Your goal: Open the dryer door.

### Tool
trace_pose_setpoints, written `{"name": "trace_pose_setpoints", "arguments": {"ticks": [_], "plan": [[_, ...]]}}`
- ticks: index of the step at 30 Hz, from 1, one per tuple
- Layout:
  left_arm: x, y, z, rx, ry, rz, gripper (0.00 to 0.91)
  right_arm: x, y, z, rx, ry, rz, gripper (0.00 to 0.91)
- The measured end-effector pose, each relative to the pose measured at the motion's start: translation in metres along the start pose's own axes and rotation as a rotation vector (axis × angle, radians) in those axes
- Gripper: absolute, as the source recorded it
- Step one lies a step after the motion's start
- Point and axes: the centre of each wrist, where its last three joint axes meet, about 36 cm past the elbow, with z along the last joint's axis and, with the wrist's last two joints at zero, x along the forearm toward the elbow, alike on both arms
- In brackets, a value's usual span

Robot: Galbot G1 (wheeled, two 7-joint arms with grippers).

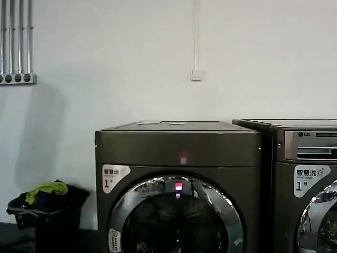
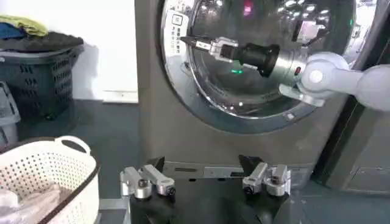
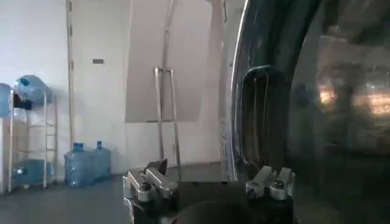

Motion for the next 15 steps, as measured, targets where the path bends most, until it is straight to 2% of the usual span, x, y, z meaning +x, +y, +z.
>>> {"name": "trace_pose_setpoints", "arguments": {"ticks": [15], "plan": [[0.0, 0.001, -0.001, 0.0, -0.009, -0.002, 0.907, 0.012, 0.004, -0.006, -0.017, 0.007, -0.146, 0.907]]}}
